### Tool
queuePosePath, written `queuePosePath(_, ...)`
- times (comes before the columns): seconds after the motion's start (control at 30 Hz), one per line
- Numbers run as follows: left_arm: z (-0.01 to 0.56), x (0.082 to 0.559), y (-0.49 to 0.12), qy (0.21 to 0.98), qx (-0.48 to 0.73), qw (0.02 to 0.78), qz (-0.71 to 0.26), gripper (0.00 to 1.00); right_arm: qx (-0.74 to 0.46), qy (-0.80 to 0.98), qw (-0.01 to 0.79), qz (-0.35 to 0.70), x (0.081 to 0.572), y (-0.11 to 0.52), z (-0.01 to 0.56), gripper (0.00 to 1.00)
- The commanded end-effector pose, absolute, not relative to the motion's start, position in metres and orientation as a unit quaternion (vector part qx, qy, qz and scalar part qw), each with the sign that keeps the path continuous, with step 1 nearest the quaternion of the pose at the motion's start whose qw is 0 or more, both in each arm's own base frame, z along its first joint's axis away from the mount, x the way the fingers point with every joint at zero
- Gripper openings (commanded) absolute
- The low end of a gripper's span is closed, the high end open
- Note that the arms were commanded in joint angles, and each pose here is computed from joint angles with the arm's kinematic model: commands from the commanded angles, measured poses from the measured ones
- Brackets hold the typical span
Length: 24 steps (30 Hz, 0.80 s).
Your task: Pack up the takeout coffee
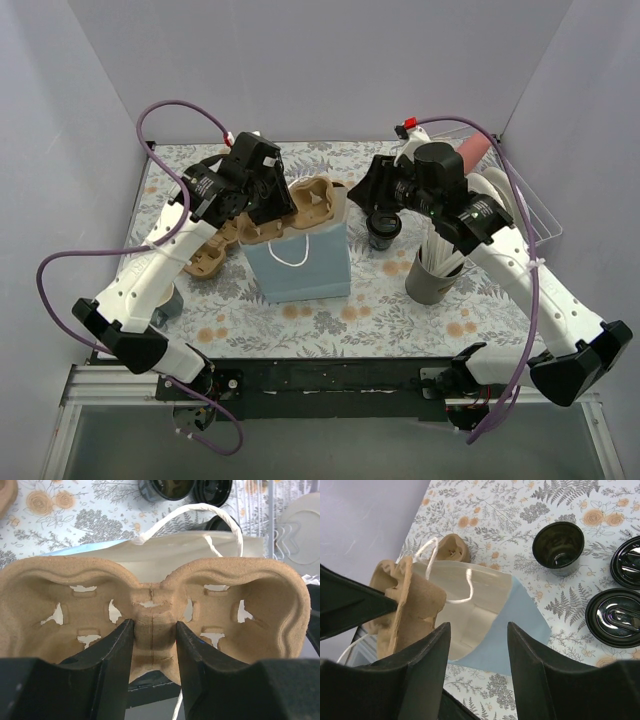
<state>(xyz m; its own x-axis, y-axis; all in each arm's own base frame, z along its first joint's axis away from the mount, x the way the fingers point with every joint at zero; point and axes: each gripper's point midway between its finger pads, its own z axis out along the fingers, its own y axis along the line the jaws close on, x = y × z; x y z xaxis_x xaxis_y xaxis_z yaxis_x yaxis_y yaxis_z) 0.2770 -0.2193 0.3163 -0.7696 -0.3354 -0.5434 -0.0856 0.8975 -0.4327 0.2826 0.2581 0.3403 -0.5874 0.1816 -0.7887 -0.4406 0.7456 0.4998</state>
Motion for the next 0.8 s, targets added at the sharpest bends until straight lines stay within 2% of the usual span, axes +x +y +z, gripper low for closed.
queuePosePath(0.0, 0.310, 0.271, -0.204, 0.918, -0.135, 0.330, -0.175, 0.20, -0.073, 0.828, 0.446, 0.332, 0.292, 0.261, 0.333, 0.57)
queuePosePath(0.2, 0.298, 0.271, -0.207, 0.919, -0.146, 0.319, -0.180, 0.20, -0.083, 0.846, 0.410, 0.330, 0.292, 0.269, 0.305, 0.53)
queuePosePath(0.33, 0.300, 0.272, -0.209, 0.916, -0.158, 0.318, -0.186, 0.20, -0.097, 0.850, 0.388, 0.344, 0.284, 0.275, 0.297, 0.40)
queuePosePath(0.5, 0.306, 0.273, -0.214, 0.912, -0.170, 0.315, -0.200, 0.20, -0.099, 0.848, 0.380, 0.355, 0.273, 0.273, 0.293, 0.32)
queuePosePath(0.77, 0.322, 0.275, -0.235, 0.899, -0.177, 0.309, -0.257, 0.20, -0.089, 0.858, 0.374, 0.341, 0.267, 0.264, 0.286, 0.34)
